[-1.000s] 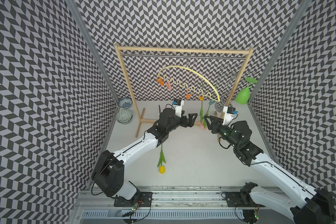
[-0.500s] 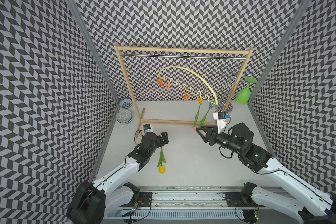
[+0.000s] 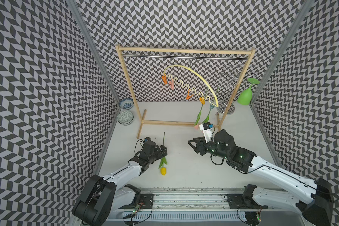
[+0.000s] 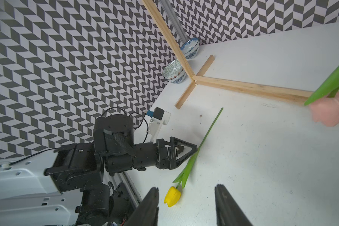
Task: Dry the flowers on a clothes hanger
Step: Adjust the flower at the center of the board.
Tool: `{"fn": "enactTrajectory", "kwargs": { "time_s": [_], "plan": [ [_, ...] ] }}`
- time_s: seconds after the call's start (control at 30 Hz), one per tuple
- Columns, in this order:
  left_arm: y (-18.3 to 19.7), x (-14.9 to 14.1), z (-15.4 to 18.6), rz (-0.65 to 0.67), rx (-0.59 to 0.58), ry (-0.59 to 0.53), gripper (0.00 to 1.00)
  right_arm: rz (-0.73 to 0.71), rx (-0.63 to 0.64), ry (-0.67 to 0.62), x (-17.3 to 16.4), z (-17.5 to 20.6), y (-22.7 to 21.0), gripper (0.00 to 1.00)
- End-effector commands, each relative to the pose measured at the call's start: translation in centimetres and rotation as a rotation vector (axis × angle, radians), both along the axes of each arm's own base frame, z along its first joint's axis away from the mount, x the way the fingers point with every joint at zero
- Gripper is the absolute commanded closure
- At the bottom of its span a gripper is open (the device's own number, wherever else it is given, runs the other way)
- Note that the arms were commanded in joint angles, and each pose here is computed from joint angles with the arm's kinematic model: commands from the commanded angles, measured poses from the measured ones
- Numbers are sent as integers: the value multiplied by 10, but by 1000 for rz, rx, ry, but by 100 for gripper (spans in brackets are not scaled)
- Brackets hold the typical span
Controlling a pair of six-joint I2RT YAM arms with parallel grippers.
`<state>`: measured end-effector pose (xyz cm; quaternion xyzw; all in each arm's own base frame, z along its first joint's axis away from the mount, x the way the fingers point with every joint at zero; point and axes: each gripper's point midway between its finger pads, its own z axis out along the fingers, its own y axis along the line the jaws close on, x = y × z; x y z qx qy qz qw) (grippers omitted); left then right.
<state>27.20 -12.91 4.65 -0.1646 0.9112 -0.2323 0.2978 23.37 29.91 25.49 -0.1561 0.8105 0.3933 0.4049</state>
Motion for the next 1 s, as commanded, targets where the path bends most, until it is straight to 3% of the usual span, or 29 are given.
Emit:
{"fn": "enactTrajectory", "kwargs": {
  "time_s": [0.0,0.3,0.53,0.67,0.8,0.97],
  "plan": [
    [-4,-39,-29,-48,-9,160,0,12,68,-53,4,18,11,52],
    [-79,-90,-24,-210,-295,247,0,-2,42,-30,10,2,15,52],
    [-103,-91,6,-222,-397,213,0,-49,-19,22,18,-21,13,52],
    [-86,-72,26,-161,-290,110,0,-60,-80,66,22,-39,16,52],
    [-50,-35,61,-54,-159,-44,0,-67,-215,123,17,-65,33,53],
    [4,18,88,110,-158,-171,0,-90,-332,169,10,-99,62,54]
  ]
}}
